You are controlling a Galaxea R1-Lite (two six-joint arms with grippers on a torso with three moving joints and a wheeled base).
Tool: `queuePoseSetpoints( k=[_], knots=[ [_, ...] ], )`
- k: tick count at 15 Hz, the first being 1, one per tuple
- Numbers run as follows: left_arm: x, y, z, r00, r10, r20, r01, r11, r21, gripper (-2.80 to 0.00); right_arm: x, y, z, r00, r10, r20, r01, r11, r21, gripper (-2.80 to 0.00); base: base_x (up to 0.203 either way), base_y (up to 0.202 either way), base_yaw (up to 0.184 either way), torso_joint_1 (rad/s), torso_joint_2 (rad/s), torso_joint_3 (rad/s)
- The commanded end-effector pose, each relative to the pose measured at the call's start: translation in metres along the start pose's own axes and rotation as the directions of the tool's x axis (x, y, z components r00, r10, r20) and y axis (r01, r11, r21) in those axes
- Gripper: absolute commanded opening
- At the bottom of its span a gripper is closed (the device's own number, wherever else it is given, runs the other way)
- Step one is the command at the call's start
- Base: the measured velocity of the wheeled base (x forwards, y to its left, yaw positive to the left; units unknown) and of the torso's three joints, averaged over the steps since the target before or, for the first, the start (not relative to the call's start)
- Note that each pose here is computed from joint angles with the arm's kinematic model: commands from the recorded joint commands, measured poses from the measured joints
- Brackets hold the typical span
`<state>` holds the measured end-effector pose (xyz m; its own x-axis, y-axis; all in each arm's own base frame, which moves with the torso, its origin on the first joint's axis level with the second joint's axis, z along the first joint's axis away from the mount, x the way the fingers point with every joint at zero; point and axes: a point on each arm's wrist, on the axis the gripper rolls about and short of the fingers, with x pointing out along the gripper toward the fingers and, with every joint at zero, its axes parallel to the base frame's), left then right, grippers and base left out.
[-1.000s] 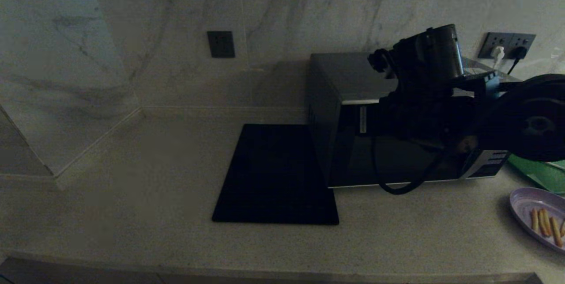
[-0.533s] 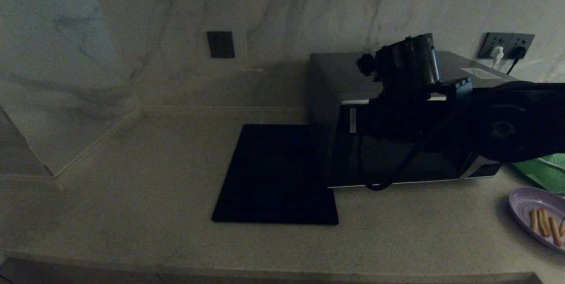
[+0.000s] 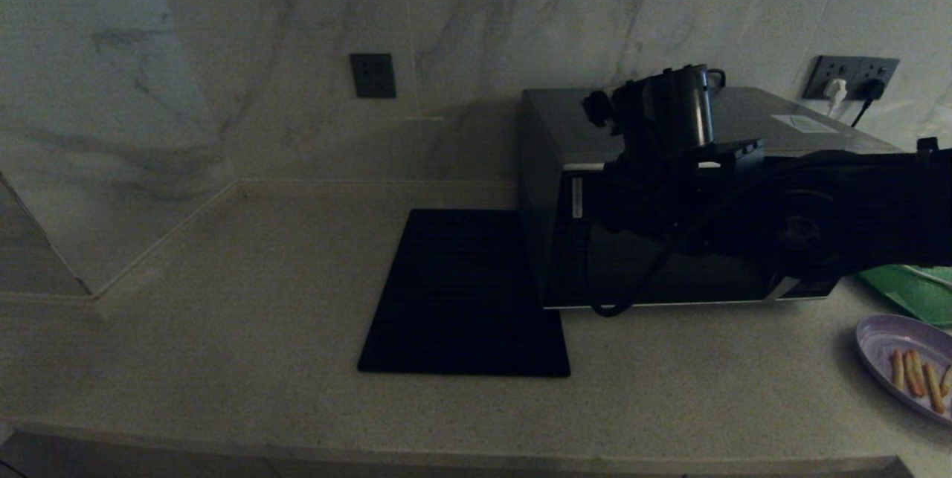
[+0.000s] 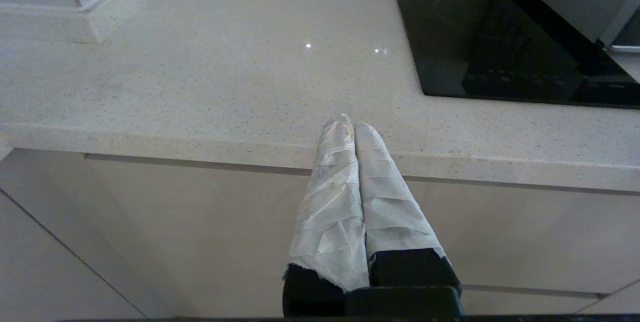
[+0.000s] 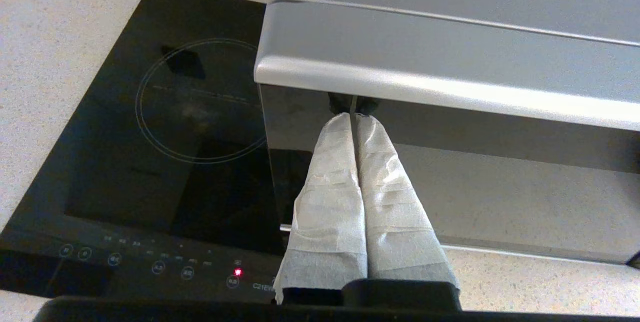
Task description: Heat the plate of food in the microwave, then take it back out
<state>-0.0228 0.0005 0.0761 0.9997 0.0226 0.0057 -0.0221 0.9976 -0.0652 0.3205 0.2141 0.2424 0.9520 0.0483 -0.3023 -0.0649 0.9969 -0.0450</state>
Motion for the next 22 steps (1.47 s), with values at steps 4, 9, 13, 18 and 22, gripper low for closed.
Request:
queuePoseSetpoints(
  k=[4,9,13,18,22],
  knots=[
    [0.0,0.0,0.0,1.0,0.0,0.002,0.0,1.0,-0.001,-2.8,0.016,0.008,-0.007,1.0,-0.004,-0.016,0.004,1.0,-0.018,-2.8,0.0,0.0,0.0,0.0,0.0,0.0],
    [0.0,0.0,0.0,1.0,0.0,0.003,0.0,1.0,-0.001,-2.8,0.027,0.015,-0.004,1.0,-0.002,-0.002,0.002,1.0,-0.015,-2.8,0.0,0.0,0.0,0.0,0.0,0.0],
    [0.0,0.0,0.0,1.0,0.0,0.002,0.0,1.0,-0.001,-2.8,0.038,0.02,-0.007,1.0,-0.002,0.031,0.003,0.999,-0.037,-2.8,0.0,0.0,0.0,0.0,0.0,0.0],
    [0.0,0.0,0.0,1.0,0.0,0.002,0.0,1.0,-0.001,-2.8,0.043,0.023,-0.002,0.999,-0.015,0.051,0.017,0.999,-0.033,-2.8,0.0,0.0,0.0,0.0,0.0,0.0],
    [0.0,0.0,0.0,1.0,0.0,0.002,0.0,1.0,-0.001,-2.8,0.016,0.009,0.018,0.994,-0.04,0.099,0.04,0.999,0.002,-2.8,0.0,0.0,0.0,0.0,0.0,0.0]
  ],
)
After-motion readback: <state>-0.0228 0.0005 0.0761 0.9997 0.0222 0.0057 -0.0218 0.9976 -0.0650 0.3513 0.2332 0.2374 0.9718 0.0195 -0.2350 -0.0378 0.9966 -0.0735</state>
